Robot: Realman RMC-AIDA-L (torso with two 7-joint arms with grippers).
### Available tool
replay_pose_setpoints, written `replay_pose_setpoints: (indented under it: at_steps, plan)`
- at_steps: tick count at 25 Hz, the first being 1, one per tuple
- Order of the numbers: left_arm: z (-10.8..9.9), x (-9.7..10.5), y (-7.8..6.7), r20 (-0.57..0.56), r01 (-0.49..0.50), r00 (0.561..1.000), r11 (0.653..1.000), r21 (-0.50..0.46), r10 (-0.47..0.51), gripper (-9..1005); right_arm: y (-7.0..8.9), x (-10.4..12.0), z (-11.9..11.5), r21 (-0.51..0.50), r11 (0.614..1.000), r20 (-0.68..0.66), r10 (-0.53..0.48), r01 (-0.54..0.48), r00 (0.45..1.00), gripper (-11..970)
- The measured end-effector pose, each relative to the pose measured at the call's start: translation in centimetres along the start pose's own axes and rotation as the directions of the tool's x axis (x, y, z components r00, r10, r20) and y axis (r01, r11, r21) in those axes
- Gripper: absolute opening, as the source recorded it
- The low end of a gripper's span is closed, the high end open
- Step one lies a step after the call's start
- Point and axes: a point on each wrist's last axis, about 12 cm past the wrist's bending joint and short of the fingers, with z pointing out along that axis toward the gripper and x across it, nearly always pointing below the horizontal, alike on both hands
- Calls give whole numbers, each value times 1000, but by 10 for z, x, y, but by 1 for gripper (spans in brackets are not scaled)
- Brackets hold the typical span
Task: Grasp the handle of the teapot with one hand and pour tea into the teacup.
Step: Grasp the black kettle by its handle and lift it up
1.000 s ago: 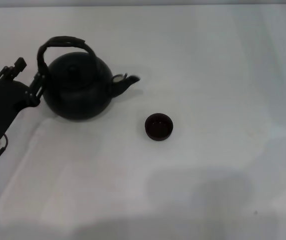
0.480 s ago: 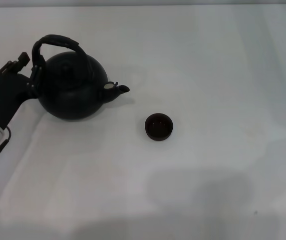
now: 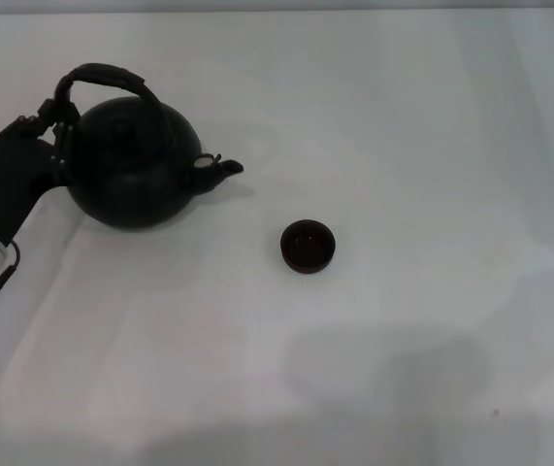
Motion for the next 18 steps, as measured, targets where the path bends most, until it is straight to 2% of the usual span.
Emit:
replay_pose_setpoints:
  at_steps: [4,9,15,18]
  plan:
    - [1,-1,1,2,-2,1000,1000,2,2,315,-1,0,-1,2,1000,-1,0,0,1000,838]
    - [10,-7,-1,24,-12,1000,1000,27,12,136,-1,1,-1,2,1000,-2,0,0,1000,838]
    - [24,-21,-6,87,-55,995,995,83,48,123,0,1,-1,1,1000,-3,2,-2,1000,838]
    - [30,-29,-10,129,-138,984,982,131,121,123,0,2,-1,1,1000,-4,1,-1,1000,838]
